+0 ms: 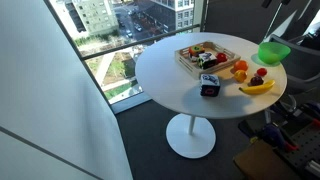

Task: Pick up the strawberry on the table and put it in the green bowl

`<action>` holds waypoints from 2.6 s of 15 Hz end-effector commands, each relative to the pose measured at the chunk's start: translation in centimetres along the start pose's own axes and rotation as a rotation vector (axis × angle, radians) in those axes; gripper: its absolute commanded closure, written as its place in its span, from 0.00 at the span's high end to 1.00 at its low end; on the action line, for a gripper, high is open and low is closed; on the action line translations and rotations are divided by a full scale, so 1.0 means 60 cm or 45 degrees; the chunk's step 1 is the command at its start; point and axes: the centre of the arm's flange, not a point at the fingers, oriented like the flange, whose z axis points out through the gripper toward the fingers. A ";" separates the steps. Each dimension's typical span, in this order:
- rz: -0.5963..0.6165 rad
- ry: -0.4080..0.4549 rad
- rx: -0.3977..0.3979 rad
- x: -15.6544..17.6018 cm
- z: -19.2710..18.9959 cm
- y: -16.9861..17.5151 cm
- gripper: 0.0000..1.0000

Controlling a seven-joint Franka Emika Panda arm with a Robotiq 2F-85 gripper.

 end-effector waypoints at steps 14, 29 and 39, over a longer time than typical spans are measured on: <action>0.064 -0.065 -0.005 -0.006 0.025 0.032 1.00; 0.064 -0.149 0.007 -0.033 0.158 0.154 1.00; 0.077 -0.158 -0.005 -0.041 0.224 0.169 1.00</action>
